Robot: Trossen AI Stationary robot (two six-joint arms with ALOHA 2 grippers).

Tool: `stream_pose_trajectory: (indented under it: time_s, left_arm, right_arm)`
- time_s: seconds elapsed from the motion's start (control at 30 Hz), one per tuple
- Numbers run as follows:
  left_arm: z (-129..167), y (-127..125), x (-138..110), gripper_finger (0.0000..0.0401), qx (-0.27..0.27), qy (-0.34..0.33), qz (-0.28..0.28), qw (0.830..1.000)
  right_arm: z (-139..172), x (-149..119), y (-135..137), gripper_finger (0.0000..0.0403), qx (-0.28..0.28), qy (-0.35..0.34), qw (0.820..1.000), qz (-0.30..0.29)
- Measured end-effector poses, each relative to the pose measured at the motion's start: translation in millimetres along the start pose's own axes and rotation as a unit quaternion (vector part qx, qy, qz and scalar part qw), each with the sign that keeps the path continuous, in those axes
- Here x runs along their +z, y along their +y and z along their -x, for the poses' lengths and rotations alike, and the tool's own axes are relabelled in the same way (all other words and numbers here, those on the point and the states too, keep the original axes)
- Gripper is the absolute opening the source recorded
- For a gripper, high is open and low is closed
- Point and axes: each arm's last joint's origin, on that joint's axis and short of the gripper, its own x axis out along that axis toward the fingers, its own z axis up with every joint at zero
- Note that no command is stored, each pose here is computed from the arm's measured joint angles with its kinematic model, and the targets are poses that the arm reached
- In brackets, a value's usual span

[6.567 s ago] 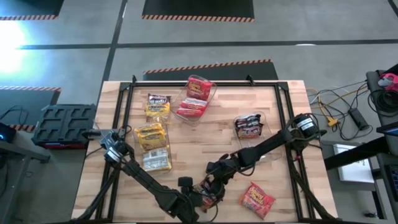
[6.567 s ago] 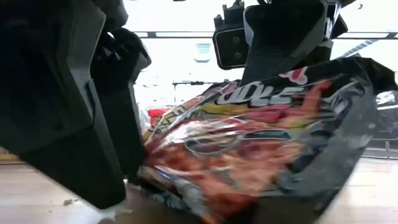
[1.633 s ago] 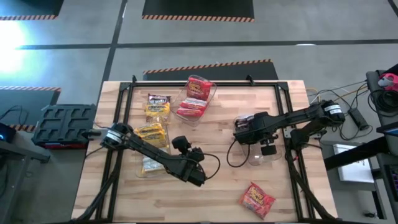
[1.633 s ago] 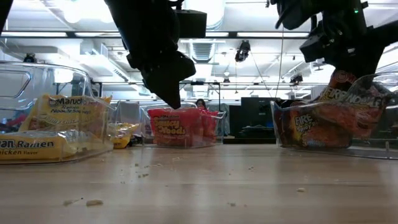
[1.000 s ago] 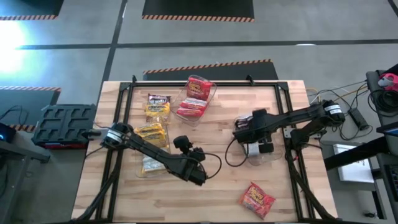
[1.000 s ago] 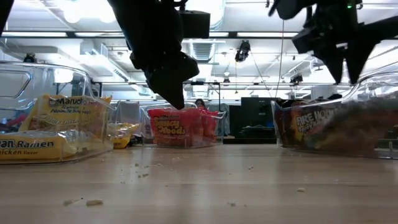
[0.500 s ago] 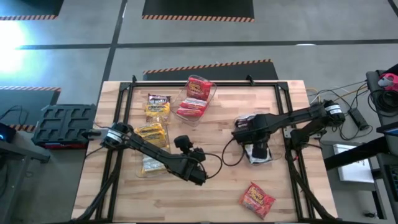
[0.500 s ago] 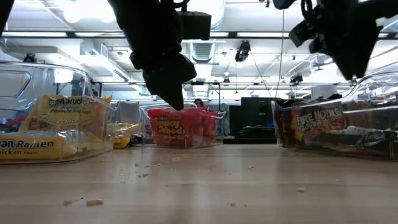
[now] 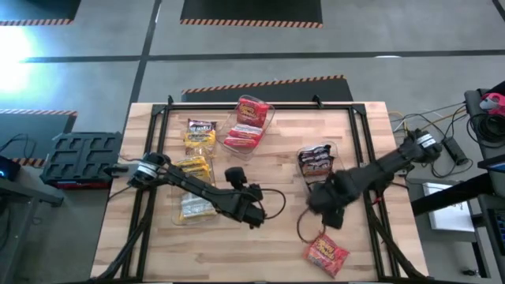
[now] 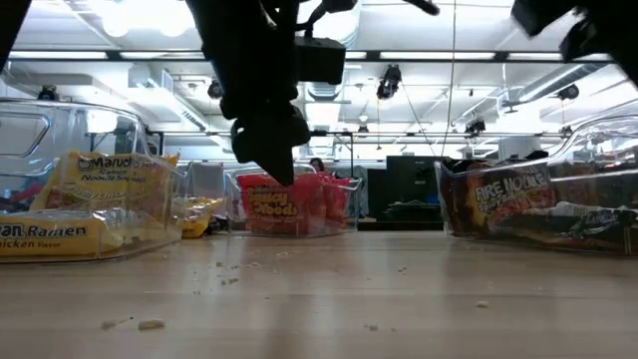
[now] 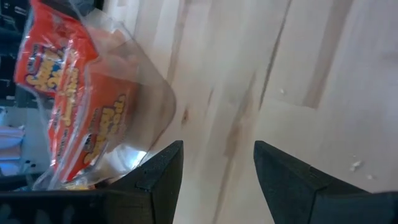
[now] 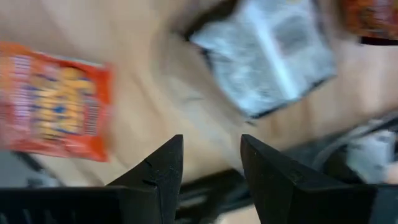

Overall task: Sort Maruchan noodles
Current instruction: Put the orange pack noodle into the top transparent bin

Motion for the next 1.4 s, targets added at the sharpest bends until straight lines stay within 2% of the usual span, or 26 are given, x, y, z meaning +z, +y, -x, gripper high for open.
stream_pose_trajectory:
  time_s: [0.1, 0.2, 0.27, 0.33, 0.47, 0.63, 0.73, 0.87, 1.2, 1.4]
  left_arm:
    - [-0.5, -1.6, 2.5, 0.0180, -0.015, -0.005, 0.003, 1.000]
    - [-0.1, -6.1, 7.4, 0.0180, -0.053, -0.014, 0.013, 0.998]
    - [2.2, -11.6, 11.7, 0.0180, -0.091, -0.027, 0.017, 0.995]
    - [6.7, -18.9, 16.8, 0.0180, -0.139, -0.047, 0.021, 0.989]
    - [23.4, -37.3, 27.2, 0.0180, -0.258, -0.104, 0.017, 0.960]
    - [50.1, -55.7, 38.4, 0.0180, -0.377, -0.189, 0.024, 0.907]
    - [61.3, -62.4, 41.0, 0.0180, -0.402, -0.222, 0.038, 0.888]
    - [64.9, -71.2, 43.1, 0.0180, -0.418, -0.243, 0.065, 0.873]
    - [52.6, -91.8, 39.8, 0.0180, -0.433, -0.223, 0.108, 0.867]
    - [57.9, -94.5, 39.2, 0.0180, -0.440, -0.233, 0.110, 0.860]
  right_arm:
    - [2.3, -8.9, 20.6, 0.0150, 0.038, -0.035, 0.999, -0.015]
    - [2.6, -16.4, 44.1, 0.0150, 0.099, -0.071, 0.992, -0.038]
    - [0.1, -21.6, 59.5, 0.0150, 0.139, -0.085, 0.985, -0.050]
    - [-6.1, -27.5, 73.4, 0.0150, 0.157, -0.091, 0.981, -0.063]
    - [-24.3, -44.1, 95.2, 0.0148, 0.146, -0.073, 0.983, -0.085]
    - [-48.5, -67.1, 119.9, 0.0150, 0.124, -0.037, 0.986, -0.104]
    - [-60.3, -76.7, 132.0, 0.0149, 0.109, -0.017, 0.988, -0.108]
    - [-74.7, -82.4, 143.7, 0.0142, 0.088, -0.008, 0.992, -0.095]
    - [-111.8, -82.3, 156.3, 0.0128, 0.036, 0.051, 0.995, -0.078]
    - [-125.4, -77.7, 158.7, 0.0127, 0.016, 0.035, 0.998, -0.049]
